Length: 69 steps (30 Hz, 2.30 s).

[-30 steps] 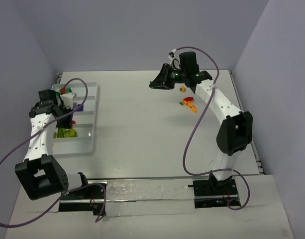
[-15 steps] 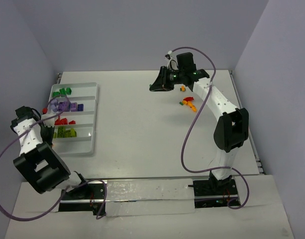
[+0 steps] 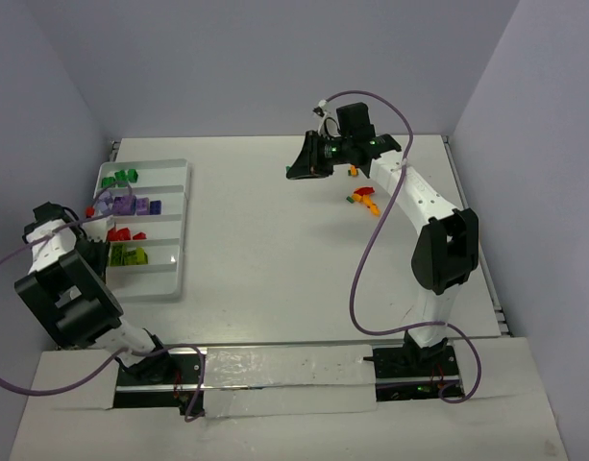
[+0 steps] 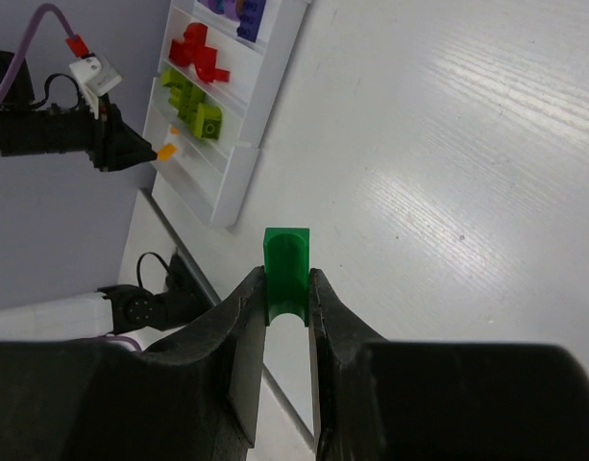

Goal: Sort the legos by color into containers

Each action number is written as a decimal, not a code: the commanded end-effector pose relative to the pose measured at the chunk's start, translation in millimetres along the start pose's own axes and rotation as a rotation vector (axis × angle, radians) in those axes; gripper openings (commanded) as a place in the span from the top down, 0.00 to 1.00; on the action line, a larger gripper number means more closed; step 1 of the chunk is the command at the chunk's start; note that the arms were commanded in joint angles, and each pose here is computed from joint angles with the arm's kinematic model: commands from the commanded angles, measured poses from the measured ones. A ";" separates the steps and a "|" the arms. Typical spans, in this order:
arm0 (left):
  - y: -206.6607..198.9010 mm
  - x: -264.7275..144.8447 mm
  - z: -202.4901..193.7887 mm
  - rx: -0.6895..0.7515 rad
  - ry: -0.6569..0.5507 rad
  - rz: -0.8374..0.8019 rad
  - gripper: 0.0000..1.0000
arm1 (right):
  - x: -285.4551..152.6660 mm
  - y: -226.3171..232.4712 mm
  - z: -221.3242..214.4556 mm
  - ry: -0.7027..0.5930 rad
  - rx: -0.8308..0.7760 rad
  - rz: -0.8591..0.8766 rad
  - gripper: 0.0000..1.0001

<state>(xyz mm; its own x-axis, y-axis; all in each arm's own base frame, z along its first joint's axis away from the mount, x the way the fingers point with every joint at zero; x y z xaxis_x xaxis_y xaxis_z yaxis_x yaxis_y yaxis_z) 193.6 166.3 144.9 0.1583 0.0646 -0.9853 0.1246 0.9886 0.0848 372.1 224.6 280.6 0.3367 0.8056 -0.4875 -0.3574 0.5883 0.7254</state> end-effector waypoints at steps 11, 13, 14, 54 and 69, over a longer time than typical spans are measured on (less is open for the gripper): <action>-1.2 -66.8 50.6 0.020 -0.294 -0.144 0.46 | -11.9 23.1 -4.8 0.049 -0.123 0.141 1.00; -16.8 -101.0 67.3 0.064 -0.474 -0.274 0.46 | -14.2 28.9 -10.6 0.082 -0.123 0.224 1.00; -23.8 -112.6 70.9 0.079 -0.534 -0.317 0.46 | -15.1 30.6 -12.7 0.090 -0.124 0.252 1.00; -307.8 -150.0 148.0 0.163 -0.557 -1.342 0.39 | -4.1 88.3 -94.3 0.065 -0.815 0.026 1.00; -328.6 -146.0 150.8 0.229 -0.488 -1.330 0.49 | -4.2 93.1 -94.7 0.061 -0.838 0.007 1.00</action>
<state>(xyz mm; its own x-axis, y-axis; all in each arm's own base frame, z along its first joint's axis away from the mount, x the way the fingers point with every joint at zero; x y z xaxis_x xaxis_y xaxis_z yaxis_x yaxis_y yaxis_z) 275.1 -183.6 268.9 0.1184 -0.9692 -0.2157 0.5333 0.2453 -0.8096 251.7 276.4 289.5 0.2703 0.7864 -0.5555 -0.8854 0.4297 0.1774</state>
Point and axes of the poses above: each gripper's point midway between its finger pads, its own x axis out along the fingers, its own y axis along the line the jaws close on, z = x × y, the point moved 8 cm from there along -x, back along the fingers, and after that the axes turned 3 degrees about x, right-handed, at the moved point
